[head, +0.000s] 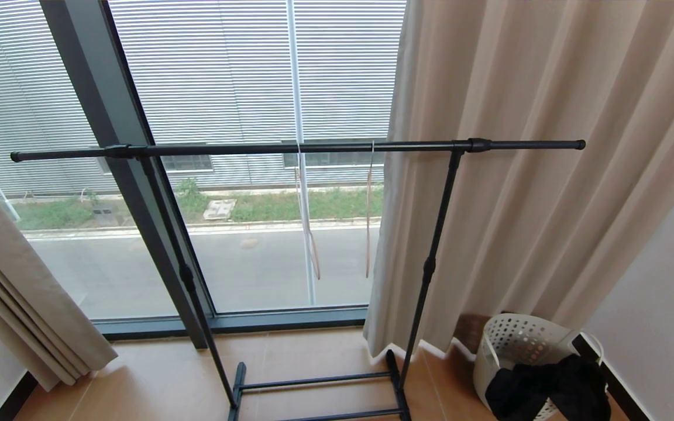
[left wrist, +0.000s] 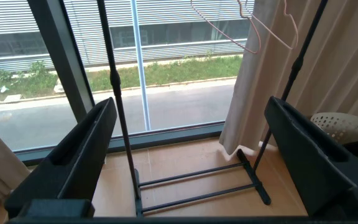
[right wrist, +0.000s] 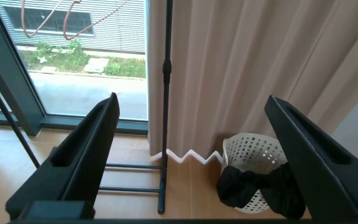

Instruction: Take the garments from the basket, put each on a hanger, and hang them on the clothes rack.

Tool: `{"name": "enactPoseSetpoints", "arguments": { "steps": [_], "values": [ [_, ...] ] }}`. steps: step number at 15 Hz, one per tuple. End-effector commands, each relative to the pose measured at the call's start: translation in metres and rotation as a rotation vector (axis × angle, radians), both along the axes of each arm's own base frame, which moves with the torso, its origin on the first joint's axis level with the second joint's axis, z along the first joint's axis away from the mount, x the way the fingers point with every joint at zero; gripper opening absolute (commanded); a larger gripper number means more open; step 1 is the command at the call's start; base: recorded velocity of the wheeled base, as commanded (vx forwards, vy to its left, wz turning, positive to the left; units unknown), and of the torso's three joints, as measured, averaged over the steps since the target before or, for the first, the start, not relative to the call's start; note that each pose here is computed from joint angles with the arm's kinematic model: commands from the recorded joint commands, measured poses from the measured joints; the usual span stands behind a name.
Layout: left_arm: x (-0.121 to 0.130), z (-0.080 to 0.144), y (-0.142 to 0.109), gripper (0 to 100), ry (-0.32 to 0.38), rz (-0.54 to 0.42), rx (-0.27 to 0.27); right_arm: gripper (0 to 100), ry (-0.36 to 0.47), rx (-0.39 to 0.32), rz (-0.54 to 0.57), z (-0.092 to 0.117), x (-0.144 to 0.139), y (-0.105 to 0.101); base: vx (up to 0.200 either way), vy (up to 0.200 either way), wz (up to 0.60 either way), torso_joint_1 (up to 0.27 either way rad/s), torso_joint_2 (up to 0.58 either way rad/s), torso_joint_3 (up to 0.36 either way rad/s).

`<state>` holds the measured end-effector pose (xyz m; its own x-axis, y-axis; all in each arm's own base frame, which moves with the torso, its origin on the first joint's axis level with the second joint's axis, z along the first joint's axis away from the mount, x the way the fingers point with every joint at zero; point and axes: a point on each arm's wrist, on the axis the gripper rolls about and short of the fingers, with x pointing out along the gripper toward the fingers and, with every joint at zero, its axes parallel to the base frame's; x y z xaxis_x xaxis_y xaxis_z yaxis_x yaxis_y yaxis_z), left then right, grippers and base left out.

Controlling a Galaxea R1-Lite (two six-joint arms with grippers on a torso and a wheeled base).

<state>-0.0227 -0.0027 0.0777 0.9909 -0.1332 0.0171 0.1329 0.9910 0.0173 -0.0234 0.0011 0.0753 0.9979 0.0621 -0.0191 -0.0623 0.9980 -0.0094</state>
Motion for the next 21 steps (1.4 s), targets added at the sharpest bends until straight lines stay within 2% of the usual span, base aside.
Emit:
{"name": "enactPoseSetpoints", "arguments": {
  "steps": [1,7,12,15,21],
  "values": [
    [0.0,0.0001,0.0,100,-0.001,0.0,0.0,100,0.002,-0.004,-0.005,-0.0003,0.0002,-0.0001,0.0,0.0,0.0,0.0,0.0,0.0],
    [0.0,0.0001,0.0,100,-0.002,-0.001,0.003,100,0.003,-0.022,-0.01,-0.0005,0.0002,-0.0002,0.0,0.0,0.0,0.0,0.0,0.0],
    [0.0,0.0001,0.0,100,-0.001,0.0,0.0,100,0.0,-0.006,0.001,-0.0001,0.0,0.0,0.0,0.0,0.0,0.0,0.0,0.0],
    [0.0,0.0001,0.0,100,-0.001,0.0,0.0,100,0.002,-0.033,0.066,0.0002,-0.0005,0.0014,0.0,0.0,0.0,0.0,0.0,0.0],
    [0.0,0.0001,0.0,100,-0.001,-0.001,0.002,100,0.001,-0.028,0.067,0.0004,-0.0005,0.0015,0.0,0.0,0.0,0.0,0.0,0.0]
  ]
}}
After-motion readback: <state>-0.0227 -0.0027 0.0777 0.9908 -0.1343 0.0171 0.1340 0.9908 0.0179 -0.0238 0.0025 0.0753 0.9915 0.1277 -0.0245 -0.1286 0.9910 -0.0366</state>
